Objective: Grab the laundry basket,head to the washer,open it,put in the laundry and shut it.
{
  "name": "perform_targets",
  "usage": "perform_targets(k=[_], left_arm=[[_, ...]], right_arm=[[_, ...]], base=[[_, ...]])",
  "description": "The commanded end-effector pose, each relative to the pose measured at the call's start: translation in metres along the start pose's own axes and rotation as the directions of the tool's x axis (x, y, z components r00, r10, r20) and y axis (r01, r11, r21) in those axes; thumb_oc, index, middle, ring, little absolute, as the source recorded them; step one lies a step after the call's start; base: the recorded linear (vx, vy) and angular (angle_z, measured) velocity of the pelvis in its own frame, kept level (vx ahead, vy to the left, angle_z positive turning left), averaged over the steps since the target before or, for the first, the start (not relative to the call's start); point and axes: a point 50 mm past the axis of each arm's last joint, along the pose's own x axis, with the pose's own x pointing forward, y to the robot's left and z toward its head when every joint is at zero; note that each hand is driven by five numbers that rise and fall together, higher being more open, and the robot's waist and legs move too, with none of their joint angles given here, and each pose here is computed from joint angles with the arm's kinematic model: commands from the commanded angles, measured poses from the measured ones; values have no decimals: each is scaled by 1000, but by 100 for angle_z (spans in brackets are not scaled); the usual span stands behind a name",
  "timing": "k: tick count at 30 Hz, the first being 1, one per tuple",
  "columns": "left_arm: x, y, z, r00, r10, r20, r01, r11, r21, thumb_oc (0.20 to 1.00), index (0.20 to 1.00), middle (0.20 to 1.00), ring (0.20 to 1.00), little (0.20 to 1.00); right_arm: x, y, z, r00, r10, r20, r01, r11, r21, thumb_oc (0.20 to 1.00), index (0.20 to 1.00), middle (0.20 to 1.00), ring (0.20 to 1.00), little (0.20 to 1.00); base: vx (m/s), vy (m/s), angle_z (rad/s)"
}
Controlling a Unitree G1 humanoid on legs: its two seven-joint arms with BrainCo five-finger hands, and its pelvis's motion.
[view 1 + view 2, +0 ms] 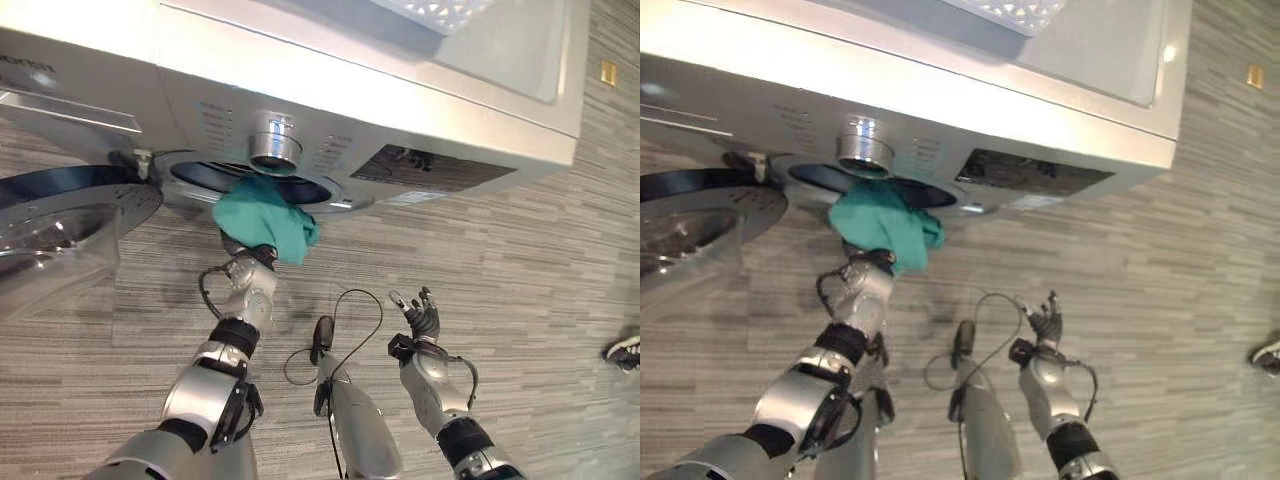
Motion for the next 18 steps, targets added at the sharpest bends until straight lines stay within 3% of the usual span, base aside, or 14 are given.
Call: perform_targets(k=[1, 11, 18], left_arm=[[4, -29, 26, 996, -49, 72, 53, 997, -56, 200, 200, 200, 200, 200], [15, -42, 84, 983, 2, 184, 50, 960, -277, 200, 200, 200, 200, 200], [22, -37, 119, 967, 57, 250, 31, 943, -332, 200, 200, 200, 200, 200]], right_arm=[[5, -14, 25, 993, -15, 115, 14, 1000, 8, 1000, 1000, 1000, 1000, 1000], [9, -23, 44, 984, 0, 179, 2, 1000, -12, 1000, 1000, 1000, 1000, 1000], [9, -29, 52, 978, 17, 208, -13, 1000, -23, 1000, 1000, 1000, 1000, 1000]], base=[[36, 9, -14], [59, 26, -6], [44, 40, -12]])
